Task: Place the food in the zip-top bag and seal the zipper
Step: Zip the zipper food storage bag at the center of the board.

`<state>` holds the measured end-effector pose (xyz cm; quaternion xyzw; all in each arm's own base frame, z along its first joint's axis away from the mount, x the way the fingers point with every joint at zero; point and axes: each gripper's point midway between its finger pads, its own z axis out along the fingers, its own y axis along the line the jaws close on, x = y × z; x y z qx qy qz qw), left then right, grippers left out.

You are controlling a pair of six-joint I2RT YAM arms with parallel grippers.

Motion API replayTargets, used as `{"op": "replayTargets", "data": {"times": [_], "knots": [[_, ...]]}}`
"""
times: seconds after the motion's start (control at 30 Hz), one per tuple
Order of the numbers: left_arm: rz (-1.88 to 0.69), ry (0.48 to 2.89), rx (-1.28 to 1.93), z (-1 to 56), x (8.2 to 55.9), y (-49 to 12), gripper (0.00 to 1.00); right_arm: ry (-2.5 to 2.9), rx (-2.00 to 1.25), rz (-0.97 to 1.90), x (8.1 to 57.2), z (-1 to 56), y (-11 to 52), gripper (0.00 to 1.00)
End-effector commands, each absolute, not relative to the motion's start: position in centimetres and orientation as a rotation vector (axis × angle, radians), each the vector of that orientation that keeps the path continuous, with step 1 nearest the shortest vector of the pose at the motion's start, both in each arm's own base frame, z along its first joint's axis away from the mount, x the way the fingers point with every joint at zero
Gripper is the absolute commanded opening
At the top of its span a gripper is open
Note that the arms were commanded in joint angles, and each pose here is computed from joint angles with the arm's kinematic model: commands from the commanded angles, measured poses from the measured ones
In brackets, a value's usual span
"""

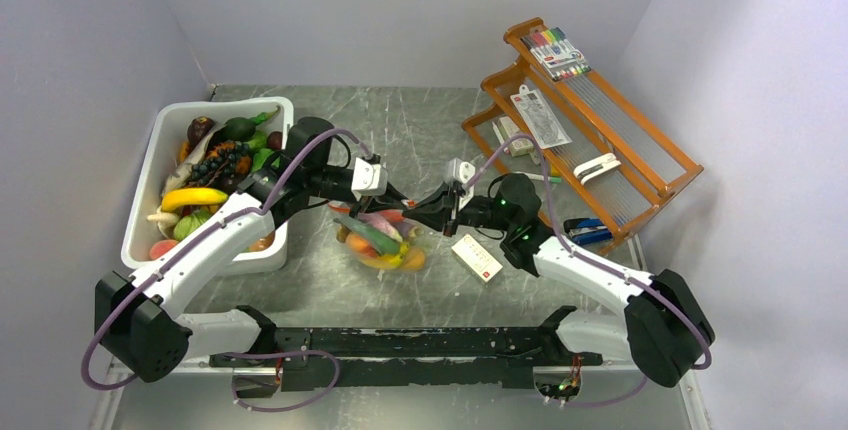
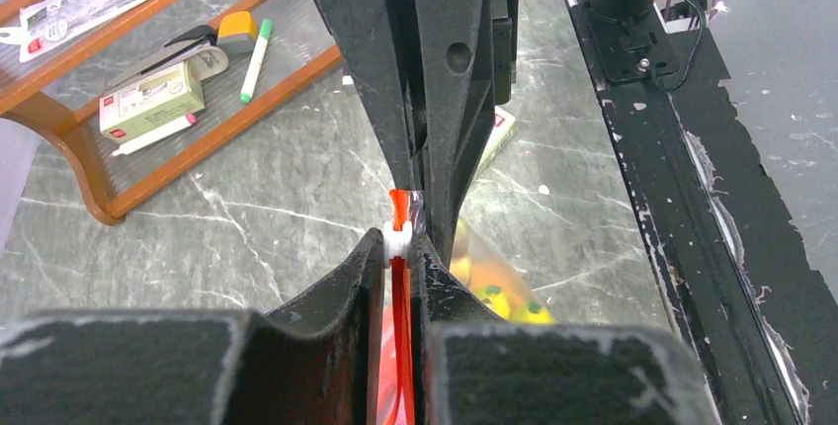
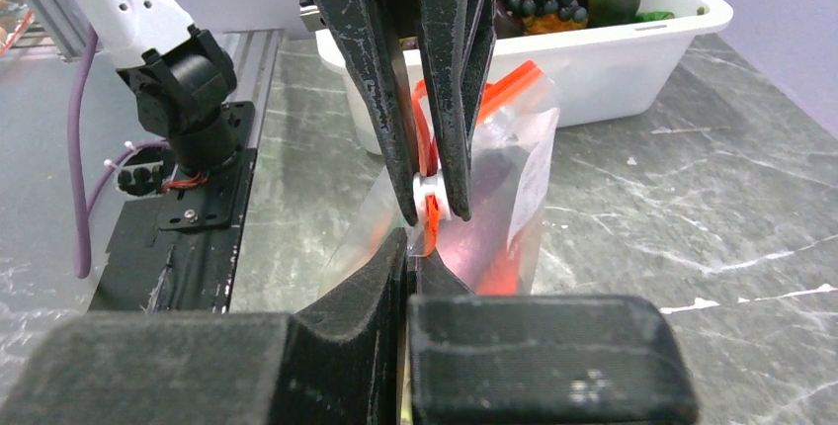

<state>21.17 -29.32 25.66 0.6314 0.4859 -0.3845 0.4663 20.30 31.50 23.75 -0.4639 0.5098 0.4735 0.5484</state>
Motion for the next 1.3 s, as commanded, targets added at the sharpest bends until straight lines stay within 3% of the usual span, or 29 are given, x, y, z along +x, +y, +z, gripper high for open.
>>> {"op": "replayTargets", "data": {"times": [0.0,1.17,1.27], "knots": [[-0.877,1.239,1.546,25.4,21.9,-28.5,0.07,1.089,-1.087,1.067,20.1,26.3,30.9,0.0],[-0.867,1.279,1.485,25.4,21.9,-25.3,0.07,1.085,-1.039,1.055,20.5,26.7,30.6,0.0],[-0.886,1.263,1.486,25.6,21.7,-25.5,0.07,1.087,-1.032,1.084,20.5,26.8,30.9,0.24]]}}
